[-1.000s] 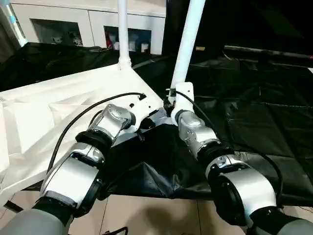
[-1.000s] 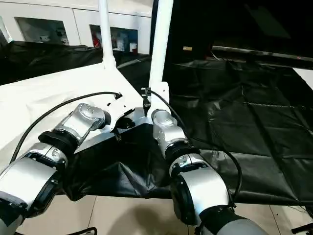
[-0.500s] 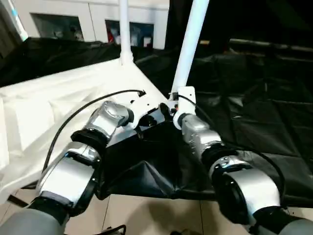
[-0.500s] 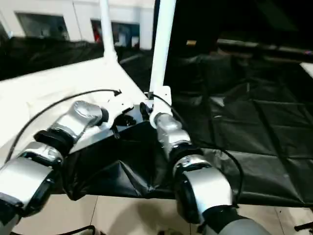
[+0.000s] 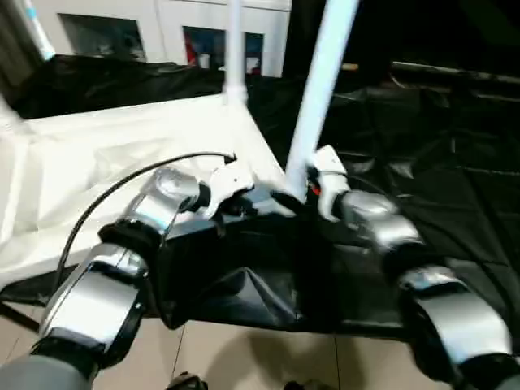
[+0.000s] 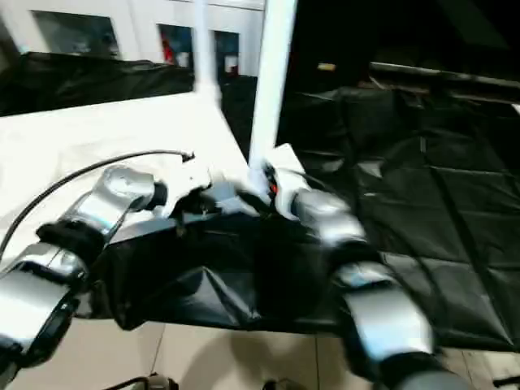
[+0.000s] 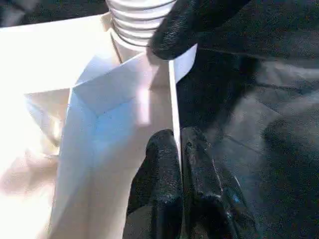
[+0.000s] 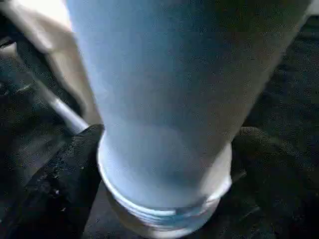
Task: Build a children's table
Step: Rotate leg to tighten
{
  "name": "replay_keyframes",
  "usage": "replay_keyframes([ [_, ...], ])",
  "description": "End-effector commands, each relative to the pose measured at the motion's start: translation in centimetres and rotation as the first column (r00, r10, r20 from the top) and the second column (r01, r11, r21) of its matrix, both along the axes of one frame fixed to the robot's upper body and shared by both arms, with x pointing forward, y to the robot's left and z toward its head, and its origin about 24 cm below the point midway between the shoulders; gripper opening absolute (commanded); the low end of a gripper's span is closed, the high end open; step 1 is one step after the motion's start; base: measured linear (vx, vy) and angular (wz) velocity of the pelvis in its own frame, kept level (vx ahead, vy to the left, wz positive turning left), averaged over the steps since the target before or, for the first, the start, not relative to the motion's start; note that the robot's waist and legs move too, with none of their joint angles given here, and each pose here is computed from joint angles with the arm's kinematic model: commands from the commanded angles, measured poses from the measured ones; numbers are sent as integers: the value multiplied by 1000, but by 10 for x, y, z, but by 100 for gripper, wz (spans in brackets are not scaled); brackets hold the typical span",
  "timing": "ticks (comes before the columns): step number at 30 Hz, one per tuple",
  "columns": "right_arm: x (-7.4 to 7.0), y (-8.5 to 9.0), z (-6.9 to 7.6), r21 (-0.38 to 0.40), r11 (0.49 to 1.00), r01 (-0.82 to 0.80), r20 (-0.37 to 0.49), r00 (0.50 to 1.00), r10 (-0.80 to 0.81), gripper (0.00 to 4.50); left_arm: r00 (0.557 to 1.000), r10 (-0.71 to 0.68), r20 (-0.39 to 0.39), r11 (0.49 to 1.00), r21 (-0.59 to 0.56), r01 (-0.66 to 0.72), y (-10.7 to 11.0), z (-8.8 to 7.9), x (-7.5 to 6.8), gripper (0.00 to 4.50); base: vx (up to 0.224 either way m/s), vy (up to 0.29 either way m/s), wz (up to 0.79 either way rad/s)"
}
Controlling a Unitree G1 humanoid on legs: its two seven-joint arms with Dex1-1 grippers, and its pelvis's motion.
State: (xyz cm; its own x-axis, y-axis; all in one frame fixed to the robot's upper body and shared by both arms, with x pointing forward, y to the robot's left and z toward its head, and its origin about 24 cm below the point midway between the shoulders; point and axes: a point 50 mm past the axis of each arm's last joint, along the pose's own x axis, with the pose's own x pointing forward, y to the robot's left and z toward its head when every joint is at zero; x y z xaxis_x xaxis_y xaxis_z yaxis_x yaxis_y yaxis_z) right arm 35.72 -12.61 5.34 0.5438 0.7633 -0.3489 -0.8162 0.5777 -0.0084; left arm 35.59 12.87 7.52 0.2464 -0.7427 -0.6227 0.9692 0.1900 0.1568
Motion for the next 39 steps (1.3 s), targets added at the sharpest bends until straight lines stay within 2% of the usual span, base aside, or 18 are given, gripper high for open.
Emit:
replay_keyframes([
  [1,-4,-5,4,-17,997,-71,-2,997,71,434,994,-112,-4,994,-7,112,-11,0,-7,0,0,0,0],
  [10,-15,-14,6,-12,983,-185,-35,982,184,434,974,-221,-41,975,-40,220,-13,1,-16,0,0,0,0],
  [12,-17,-14,5,-9,981,-191,-40,981,191,407,974,-224,-40,974,-38,222,-13,1,-17,0,0,0,0],
  [15,-19,-13,5,10,980,-199,-43,979,199,396,973,-225,-42,974,-37,224,-13,1,-17,0,0,0,0],
  [23,-24,-10,4,34,975,-221,-50,974,223,318,974,-221,-50,975,-31,220,-9,-2,-19,0,0,0,0],
  [26,-25,-9,2,45,976,-214,-61,974,216,302,978,-200,-52,980,-31,198,-8,-4,-19,0,0,0,0],
  [27,-25,-9,0,58,980,-191,-69,978,195,286,983,-176,-50,984,-31,174,-8,-5,-18,0,0,0,0],
  [33,-20,-3,-14,86,996,8,-91,996,0,279,998,-51,-27,997,-64,50,-13,-9,-12,0,0,0,0],
  [35,-17,7,-31,103,962,254,-156,959,-237,277,998,67,-2,994,-82,-67,-24,-14,-6,0,0,0,0],
  [37,-16,10,-35,100,945,312,-176,940,-292,277,995,96,2,992,-84,-95,-27,-15,-5,0,0,0,0],
  [39,-13,15,-42,93,874,478,-226,865,-449,277,981,194,18,977,-93,-191,-37,-17,1,0,0,0,0],
])
